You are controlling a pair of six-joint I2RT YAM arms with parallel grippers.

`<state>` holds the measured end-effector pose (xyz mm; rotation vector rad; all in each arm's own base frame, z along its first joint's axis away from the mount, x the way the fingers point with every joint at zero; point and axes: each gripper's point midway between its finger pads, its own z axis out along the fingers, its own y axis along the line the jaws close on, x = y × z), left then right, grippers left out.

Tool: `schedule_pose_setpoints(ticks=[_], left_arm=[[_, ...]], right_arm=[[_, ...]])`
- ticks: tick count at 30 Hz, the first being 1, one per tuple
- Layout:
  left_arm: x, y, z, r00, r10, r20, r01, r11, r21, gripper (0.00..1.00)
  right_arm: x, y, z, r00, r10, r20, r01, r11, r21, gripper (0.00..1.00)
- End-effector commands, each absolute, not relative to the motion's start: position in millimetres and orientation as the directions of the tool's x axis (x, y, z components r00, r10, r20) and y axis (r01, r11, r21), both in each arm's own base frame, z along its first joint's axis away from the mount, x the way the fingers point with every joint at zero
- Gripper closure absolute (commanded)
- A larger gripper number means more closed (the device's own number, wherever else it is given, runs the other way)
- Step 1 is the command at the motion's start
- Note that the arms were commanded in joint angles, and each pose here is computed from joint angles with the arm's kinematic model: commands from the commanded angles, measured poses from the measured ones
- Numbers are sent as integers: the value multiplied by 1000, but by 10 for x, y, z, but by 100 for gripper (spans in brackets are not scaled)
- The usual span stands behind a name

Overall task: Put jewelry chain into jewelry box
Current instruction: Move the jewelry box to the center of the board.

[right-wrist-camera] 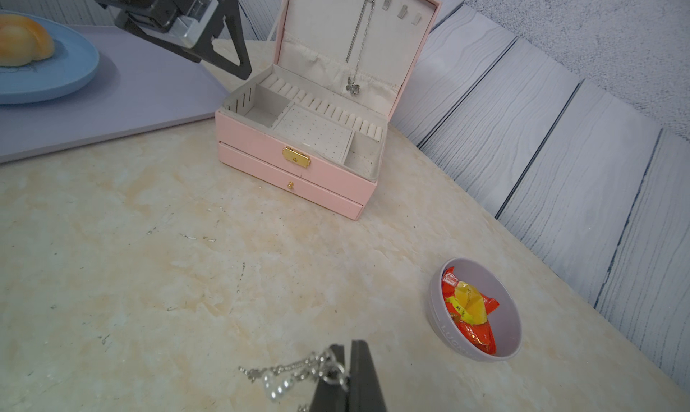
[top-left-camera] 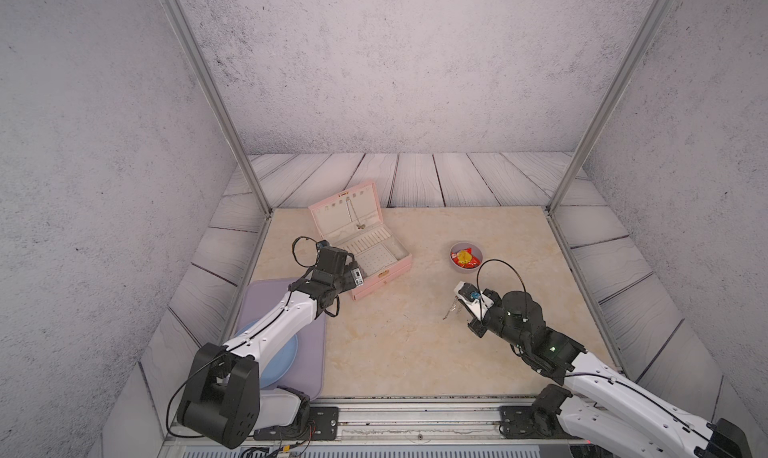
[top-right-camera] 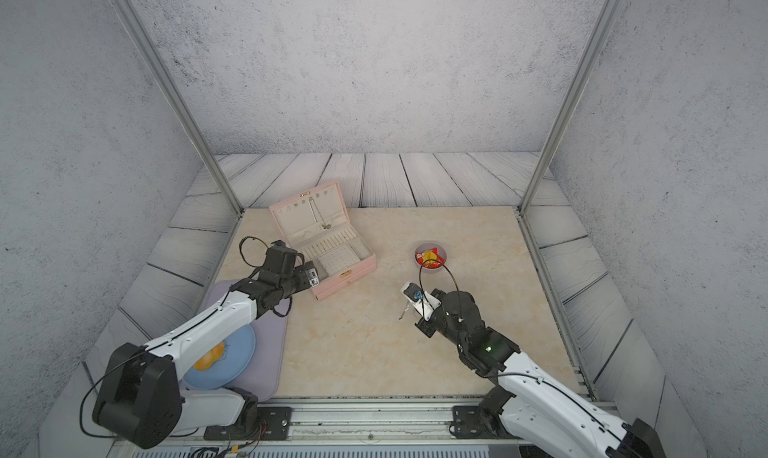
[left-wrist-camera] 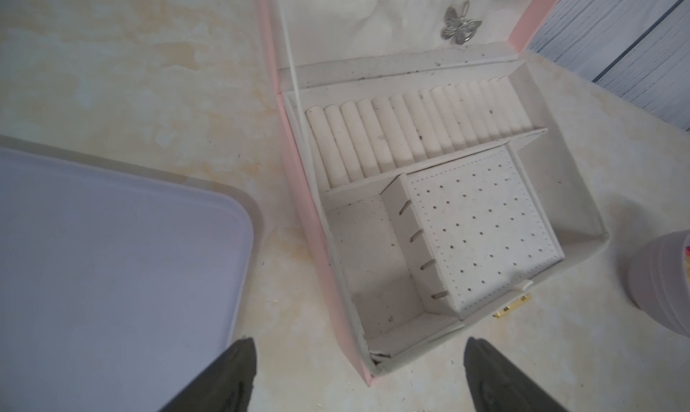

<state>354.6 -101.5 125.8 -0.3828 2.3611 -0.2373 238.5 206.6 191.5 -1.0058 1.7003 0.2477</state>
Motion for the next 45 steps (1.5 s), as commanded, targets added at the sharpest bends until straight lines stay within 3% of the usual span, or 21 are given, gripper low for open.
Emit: schedule_pose_setpoints(ticks=[1,8,16,22,33,37,42,45], left_arm=[[3709,-969,1268,-658,-372,-654,-243,928,-284,19],[3925,-948,947,-694,-382,-610,-276,924,-264,40],[3832,-1167,718,-800,-275,-533,-169,956,-240,75],[3487,-1409,680,-844,-145,-516,-36,976,-216,84],[2910,-1985,771,-880,-11,-476,140,950,-280,84],[2803,-2073,942,-859,16,-512,204,927,-313,83],[2851,-2035,1397,-745,61,-664,315,910,-270,51],[2967,-2037,1846,-588,117,-800,416,892,-175,47]], right_arm=[[2384,2081,1955,-48,-483,-874,-720,624,-305,100],[2377,2098,1932,-53,-485,-873,-726,619,-300,100],[2338,2097,2048,-81,-446,-891,-725,639,-255,100],[2243,2074,2218,-93,-421,-902,-729,646,-226,100],[2071,2181,2360,-98,-463,-881,-772,594,-226,100],[2052,2201,2366,-91,-462,-882,-776,588,-228,100],[2028,2227,2411,-77,-449,-890,-785,578,-223,100],[2032,2241,2442,-62,-438,-897,-785,577,-227,100]])
